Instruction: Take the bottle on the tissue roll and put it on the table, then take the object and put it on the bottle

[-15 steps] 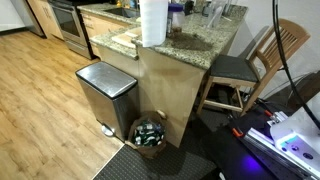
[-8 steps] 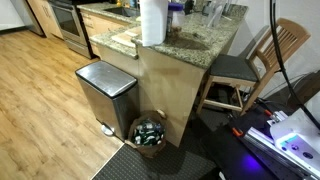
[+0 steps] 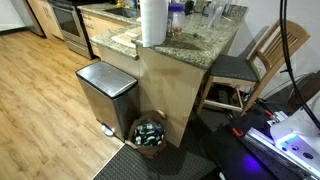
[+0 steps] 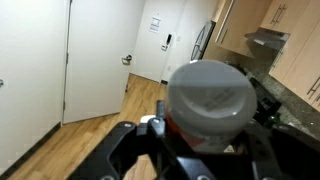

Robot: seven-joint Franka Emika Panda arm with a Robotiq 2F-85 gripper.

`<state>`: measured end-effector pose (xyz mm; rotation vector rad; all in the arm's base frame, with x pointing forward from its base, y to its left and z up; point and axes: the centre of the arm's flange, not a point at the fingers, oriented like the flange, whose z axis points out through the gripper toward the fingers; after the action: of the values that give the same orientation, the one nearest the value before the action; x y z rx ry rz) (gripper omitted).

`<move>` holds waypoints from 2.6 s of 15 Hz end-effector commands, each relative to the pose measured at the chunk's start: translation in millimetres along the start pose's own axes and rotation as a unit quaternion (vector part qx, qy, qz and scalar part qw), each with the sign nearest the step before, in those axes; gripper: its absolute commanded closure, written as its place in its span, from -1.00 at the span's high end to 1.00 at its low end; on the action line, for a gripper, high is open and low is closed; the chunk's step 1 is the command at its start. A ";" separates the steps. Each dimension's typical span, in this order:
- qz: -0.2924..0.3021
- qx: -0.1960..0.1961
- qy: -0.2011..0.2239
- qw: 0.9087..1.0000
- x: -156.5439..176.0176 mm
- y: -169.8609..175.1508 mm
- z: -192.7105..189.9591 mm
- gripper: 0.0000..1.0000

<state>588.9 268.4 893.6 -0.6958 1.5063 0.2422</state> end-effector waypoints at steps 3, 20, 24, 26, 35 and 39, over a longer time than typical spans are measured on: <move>0.131 0.050 0.033 0.990 0.3 -67.0 -3.7 -0.50; 0.301 0.118 0.219 0.921 234.1 -118.1 -60.4 0.00; 0.298 0.144 0.237 0.913 252.7 -132.2 -66.1 -0.50; 0.303 0.176 0.251 0.902 289.0 -157.8 -85.5 -0.50; 0.342 0.179 0.280 0.879 352.5 -198.2 -113.9 -0.50; 0.392 0.155 0.295 0.857 357.3 -198.5 -117.8 -0.50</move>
<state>629.9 -44.0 614.1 0.1523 2.2733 0.3027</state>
